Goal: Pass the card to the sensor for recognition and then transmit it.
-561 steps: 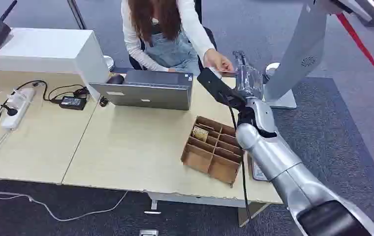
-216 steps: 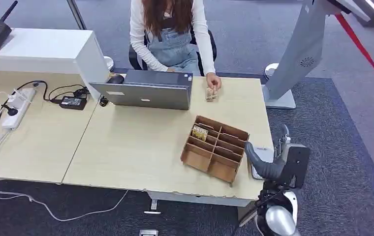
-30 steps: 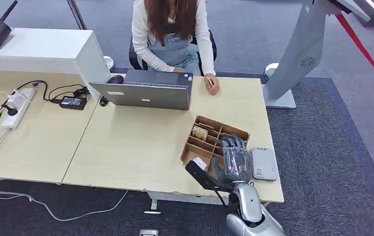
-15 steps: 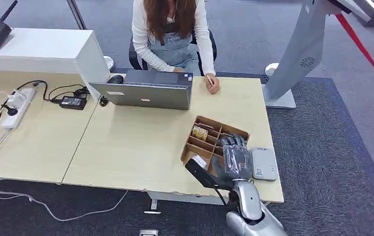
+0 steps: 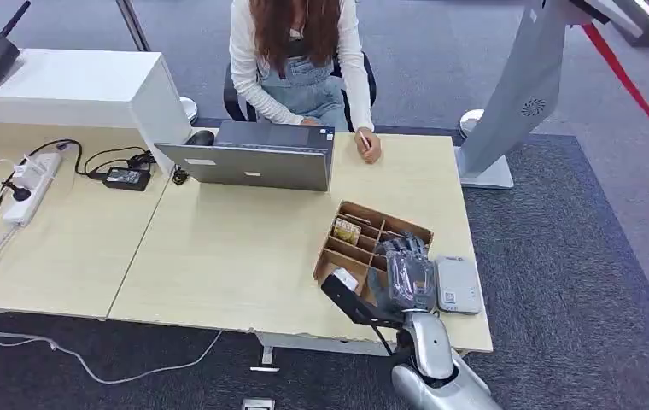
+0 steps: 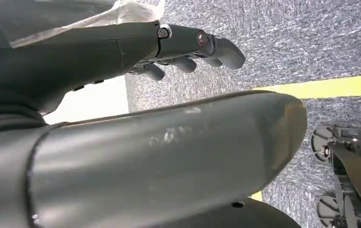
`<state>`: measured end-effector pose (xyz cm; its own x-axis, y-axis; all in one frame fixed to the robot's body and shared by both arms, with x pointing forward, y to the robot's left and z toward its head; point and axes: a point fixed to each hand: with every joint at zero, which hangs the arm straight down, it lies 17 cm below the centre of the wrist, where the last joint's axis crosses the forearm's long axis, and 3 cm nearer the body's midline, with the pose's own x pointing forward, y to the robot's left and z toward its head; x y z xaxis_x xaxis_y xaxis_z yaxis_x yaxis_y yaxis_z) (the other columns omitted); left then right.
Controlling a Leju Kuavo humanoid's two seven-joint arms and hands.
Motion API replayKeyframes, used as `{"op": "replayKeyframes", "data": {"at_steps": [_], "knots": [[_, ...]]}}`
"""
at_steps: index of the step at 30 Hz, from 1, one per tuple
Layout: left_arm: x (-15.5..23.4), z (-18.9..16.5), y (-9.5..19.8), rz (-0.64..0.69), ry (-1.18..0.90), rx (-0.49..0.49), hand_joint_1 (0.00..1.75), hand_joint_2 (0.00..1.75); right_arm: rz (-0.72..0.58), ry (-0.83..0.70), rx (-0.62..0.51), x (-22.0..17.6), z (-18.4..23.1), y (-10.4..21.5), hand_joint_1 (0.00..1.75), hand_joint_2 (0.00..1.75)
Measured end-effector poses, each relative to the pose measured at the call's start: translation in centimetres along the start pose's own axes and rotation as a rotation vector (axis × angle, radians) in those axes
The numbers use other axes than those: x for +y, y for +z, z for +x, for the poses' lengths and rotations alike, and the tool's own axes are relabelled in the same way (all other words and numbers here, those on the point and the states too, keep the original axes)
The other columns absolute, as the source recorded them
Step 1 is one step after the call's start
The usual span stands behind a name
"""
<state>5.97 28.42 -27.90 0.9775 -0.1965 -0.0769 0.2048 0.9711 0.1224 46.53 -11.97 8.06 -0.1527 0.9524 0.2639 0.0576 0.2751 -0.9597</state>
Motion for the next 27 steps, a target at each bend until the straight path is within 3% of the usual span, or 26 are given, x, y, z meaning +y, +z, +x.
{"op": "replayKeyframes", "data": {"at_steps": [27], "knots": [[0.28, -0.05, -0.04, 0.005, -0.003, 0.000, 0.00, 0.00, 0.017, -0.015, 0.010, 0.83, 0.01, 0.00, 0.86, 1.75]]}}
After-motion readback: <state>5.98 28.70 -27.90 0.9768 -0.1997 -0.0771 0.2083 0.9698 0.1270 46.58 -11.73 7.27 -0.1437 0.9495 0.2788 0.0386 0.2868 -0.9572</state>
